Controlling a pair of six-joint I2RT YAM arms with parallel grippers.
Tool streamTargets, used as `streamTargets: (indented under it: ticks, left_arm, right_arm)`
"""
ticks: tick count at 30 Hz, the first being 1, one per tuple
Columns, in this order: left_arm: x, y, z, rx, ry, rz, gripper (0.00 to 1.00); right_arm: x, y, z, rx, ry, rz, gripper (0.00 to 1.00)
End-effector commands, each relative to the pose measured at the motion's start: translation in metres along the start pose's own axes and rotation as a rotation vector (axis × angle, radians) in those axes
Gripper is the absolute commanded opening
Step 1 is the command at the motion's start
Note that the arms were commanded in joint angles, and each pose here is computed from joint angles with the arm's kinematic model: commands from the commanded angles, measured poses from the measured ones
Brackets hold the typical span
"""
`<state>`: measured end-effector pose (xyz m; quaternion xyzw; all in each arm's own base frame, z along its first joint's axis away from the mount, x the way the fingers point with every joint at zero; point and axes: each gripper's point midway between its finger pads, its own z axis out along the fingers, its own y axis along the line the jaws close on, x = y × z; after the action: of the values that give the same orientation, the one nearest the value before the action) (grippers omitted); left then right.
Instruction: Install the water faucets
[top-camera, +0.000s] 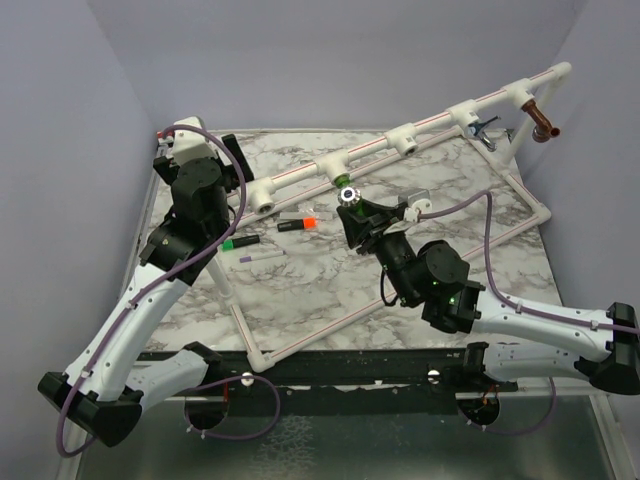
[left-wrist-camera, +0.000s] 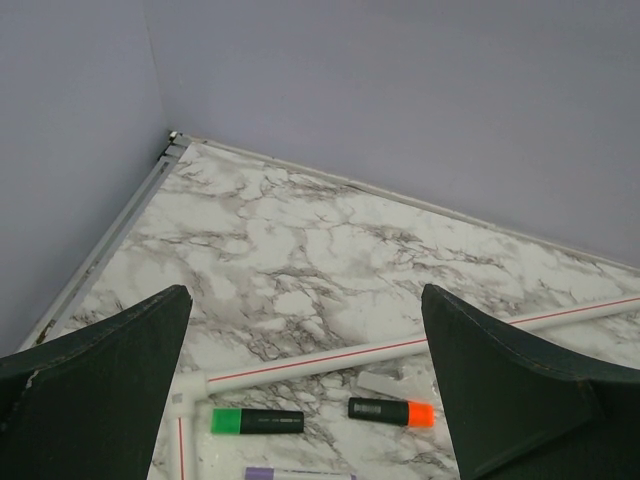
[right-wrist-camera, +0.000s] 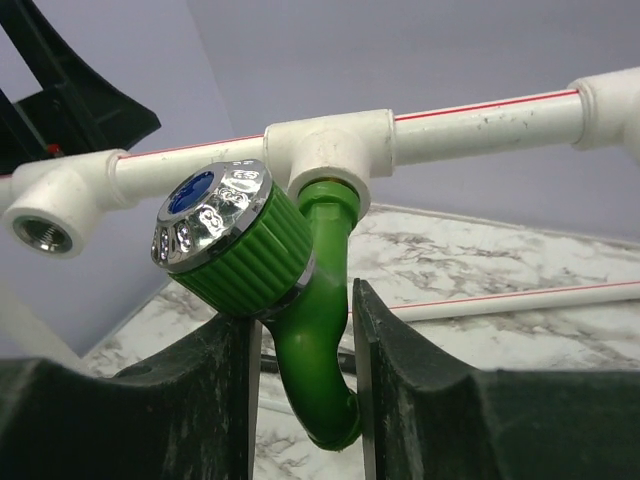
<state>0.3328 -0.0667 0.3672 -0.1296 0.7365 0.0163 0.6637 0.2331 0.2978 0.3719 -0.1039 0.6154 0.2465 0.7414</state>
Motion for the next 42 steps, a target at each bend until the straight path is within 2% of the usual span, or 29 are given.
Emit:
streamTargets:
  ticks: [1,14,18,21,26,31,35,42]
  left_arm:
    - [0.123,0.009,-0.026,0.090,0.394,0.308,0.99]
    - [0.120,0.006,-0.030,0.104,0.385,0.310,0.99]
    - [0.121,0.006,-0.030,0.105,0.385,0.311,0.99]
    - [0.121,0.006,-0.030,0.104,0.384,0.311,0.99]
    - [0.120,0.008,-0.031,0.101,0.382,0.311,0.99]
    - [0.120,0.008,-0.031,0.097,0.379,0.311,0.99]
    - [0.121,0.008,-0.030,0.098,0.381,0.312,0.99]
    - [0.121,0.007,-0.030,0.099,0.382,0.312,0.99]
  right_arm:
    - [0.026,0.016,0.003,0.099,0.026,0.573,0.00]
    - [0.018,0.018,-0.010,0.101,0.005,1.067,0.01]
    - [0.012,0.021,-0.011,0.088,0.013,1.108,0.01]
    - [0.013,0.022,-0.009,0.097,0.037,1.034,0.02]
    - [0.022,0.020,-0.008,0.111,0.067,0.892,0.37]
    - [0.025,0.020,-0.007,0.081,0.064,0.759,0.62]
    - [0.021,0.015,-0.011,0.065,0.036,0.723,0.74]
    - [-0.010,0.006,-0.015,0.036,-0.021,0.577,0.76]
